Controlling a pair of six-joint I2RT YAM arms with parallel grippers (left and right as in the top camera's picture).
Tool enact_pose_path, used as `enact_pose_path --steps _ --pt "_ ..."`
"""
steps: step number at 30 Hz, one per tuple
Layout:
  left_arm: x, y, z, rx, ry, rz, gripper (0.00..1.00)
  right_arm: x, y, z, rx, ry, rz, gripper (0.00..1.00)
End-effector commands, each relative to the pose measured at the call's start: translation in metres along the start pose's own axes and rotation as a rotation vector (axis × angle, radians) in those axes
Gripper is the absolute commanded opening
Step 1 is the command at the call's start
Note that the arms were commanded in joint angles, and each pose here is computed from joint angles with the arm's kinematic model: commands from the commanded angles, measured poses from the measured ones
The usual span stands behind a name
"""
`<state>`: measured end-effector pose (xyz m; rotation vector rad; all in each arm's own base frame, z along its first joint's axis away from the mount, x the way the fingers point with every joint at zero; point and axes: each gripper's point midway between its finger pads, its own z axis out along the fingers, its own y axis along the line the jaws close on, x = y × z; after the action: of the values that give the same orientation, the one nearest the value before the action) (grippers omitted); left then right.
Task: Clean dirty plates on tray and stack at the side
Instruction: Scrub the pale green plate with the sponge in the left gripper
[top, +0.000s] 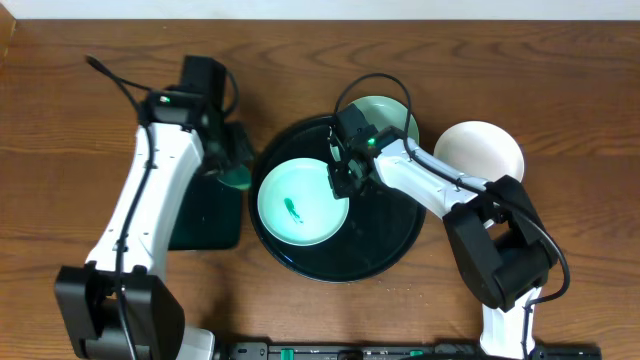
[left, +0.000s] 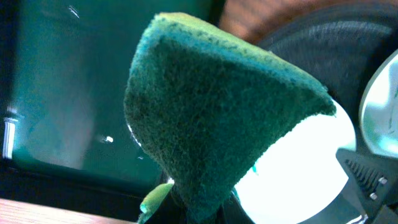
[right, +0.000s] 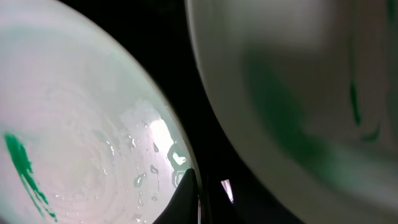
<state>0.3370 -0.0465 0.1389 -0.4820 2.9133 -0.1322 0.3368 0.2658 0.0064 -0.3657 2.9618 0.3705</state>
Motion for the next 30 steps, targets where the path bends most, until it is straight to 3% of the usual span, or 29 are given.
enact_pose_path --steps 1,6,12,19,24,30 --pt "0.019 -0.016 0.022 0.012 0.035 -0.046 0.07 0.007 -0.006 0.005 0.063 0.016 0.136 0.01" --pt "0.045 -0.043 0.050 0.029 0.038 -0.021 0.07 0.013 -0.009 0.007 0.072 0.032 0.158 0.01" --pt "0.068 -0.032 0.083 -0.019 0.042 -0.092 0.07 0.013 -0.008 0.007 0.070 0.031 0.156 0.01" --pt "0.090 -0.038 0.109 0.058 0.107 -0.090 0.07 0.012 -0.004 0.007 0.066 0.026 0.148 0.01" --pt "0.111 -0.042 0.133 0.074 0.231 -0.061 0.07 0.012 -0.004 0.007 0.065 0.024 0.146 0.01" --pt "0.141 -0.071 0.135 0.236 0.390 0.029 0.07 0.012 -0.003 0.007 0.065 0.024 0.145 0.01"
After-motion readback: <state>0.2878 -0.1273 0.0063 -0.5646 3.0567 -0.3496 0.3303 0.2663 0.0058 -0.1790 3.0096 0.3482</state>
